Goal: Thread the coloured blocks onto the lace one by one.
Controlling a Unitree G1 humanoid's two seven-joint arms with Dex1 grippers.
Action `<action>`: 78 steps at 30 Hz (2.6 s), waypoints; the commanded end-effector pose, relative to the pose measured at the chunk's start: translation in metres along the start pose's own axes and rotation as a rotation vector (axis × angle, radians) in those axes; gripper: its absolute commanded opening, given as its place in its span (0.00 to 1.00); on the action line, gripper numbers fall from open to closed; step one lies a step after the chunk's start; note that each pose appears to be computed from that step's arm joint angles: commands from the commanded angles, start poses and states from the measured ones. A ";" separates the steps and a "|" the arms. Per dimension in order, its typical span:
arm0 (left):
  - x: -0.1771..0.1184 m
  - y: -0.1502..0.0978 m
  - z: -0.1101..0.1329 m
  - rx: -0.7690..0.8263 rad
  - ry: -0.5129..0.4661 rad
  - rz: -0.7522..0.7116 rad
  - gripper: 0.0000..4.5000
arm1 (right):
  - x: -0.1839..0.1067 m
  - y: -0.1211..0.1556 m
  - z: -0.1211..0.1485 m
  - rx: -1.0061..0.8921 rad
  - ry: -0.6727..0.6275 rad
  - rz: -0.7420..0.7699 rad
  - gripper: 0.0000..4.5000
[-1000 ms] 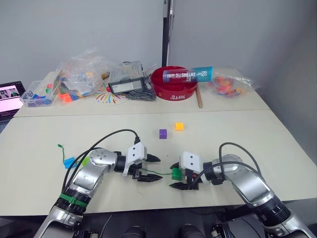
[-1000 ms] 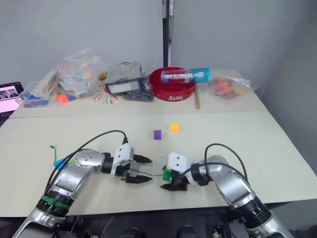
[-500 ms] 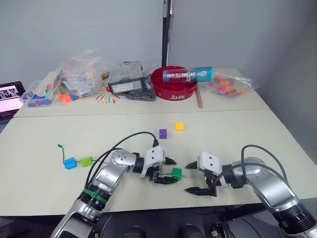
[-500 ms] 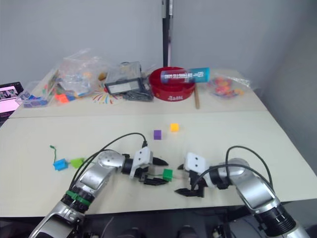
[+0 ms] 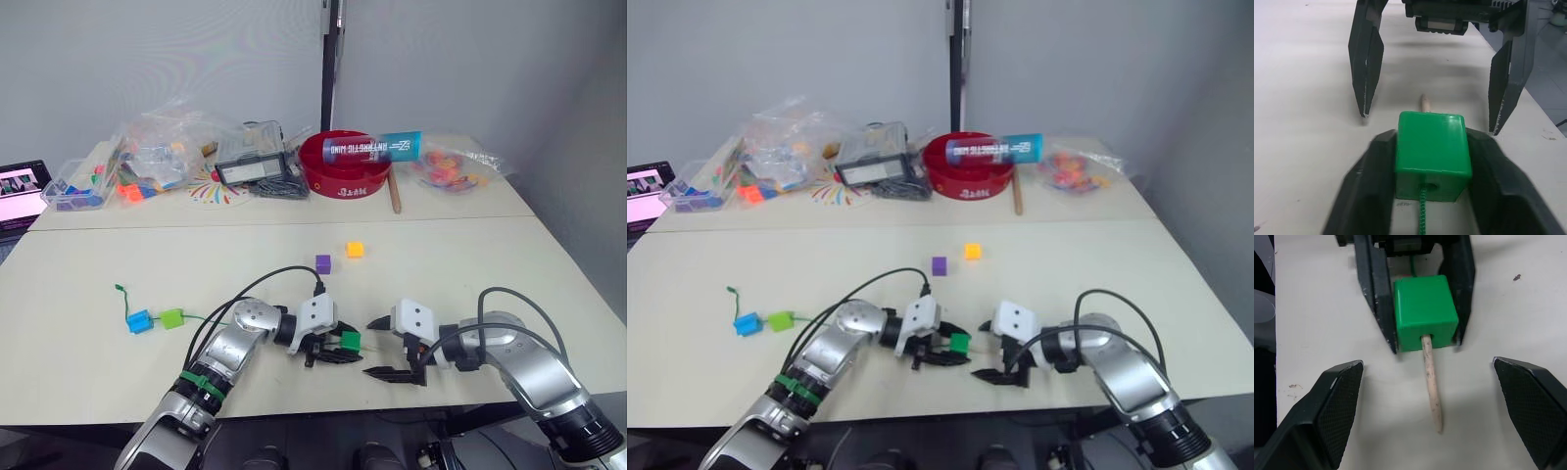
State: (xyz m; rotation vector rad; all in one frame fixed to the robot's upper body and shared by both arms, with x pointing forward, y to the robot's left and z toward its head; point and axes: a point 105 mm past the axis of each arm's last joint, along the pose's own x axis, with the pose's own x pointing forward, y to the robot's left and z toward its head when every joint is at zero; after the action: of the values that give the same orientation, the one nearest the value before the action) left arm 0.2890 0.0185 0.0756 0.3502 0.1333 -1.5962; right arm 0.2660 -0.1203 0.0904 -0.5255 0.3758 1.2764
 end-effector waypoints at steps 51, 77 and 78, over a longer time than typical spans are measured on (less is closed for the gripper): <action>-0.236 -0.010 -0.062 -0.085 0.418 0.257 0.27 | 0.011 -0.005 0.027 -0.146 -0.029 0.033 0.00; -0.293 -0.028 -0.076 -0.201 0.456 0.368 0.71 | 0.017 -0.015 0.022 -0.188 0.001 0.031 0.00; -0.293 -0.026 -0.074 -0.189 0.453 0.370 0.78 | 0.017 -0.015 0.022 -0.187 0.001 0.030 0.00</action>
State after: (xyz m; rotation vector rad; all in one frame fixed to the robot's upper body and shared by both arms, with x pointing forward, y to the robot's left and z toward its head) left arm 0.2844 0.3201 0.0968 0.5892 0.5001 -1.0998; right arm 0.2841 -0.1001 0.0936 -0.6692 0.3084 1.3382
